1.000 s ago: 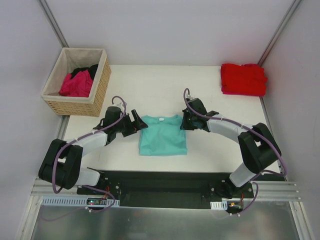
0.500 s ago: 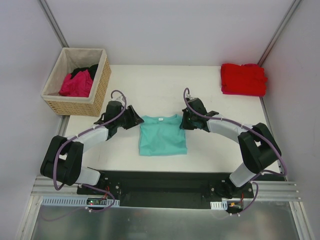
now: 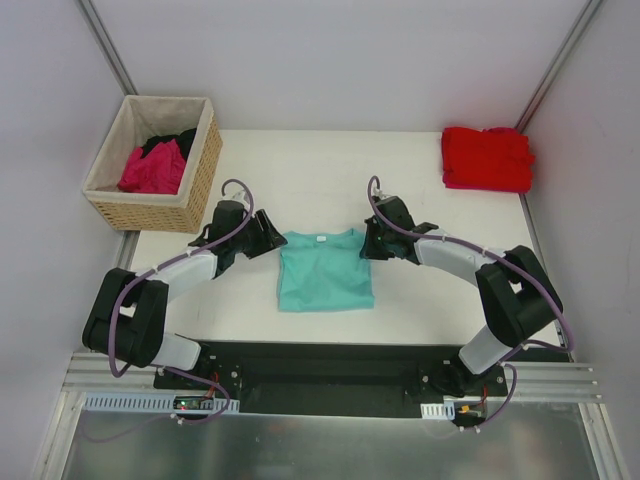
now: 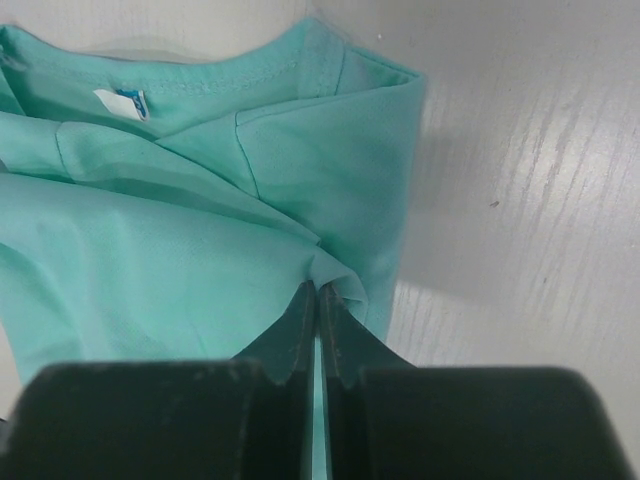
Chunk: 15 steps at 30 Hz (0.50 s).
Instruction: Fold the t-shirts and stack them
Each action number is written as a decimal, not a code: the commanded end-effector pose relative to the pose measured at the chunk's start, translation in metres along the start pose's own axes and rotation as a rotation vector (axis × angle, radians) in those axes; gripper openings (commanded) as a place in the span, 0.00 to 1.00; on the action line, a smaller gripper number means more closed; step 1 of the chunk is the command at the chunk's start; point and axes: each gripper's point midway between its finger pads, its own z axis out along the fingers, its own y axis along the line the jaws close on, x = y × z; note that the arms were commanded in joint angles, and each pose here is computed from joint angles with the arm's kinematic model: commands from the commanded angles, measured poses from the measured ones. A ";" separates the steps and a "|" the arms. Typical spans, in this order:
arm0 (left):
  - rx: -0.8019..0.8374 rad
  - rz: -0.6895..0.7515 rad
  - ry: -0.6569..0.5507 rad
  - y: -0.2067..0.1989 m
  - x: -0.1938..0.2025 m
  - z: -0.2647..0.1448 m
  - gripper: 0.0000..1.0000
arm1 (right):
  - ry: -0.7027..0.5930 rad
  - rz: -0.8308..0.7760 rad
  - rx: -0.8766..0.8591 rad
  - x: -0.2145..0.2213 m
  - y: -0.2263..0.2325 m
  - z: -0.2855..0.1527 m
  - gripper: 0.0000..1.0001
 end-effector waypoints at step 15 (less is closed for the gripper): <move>-0.034 -0.039 0.031 0.008 0.001 0.013 0.37 | -0.013 0.004 -0.017 0.002 -0.002 -0.001 0.01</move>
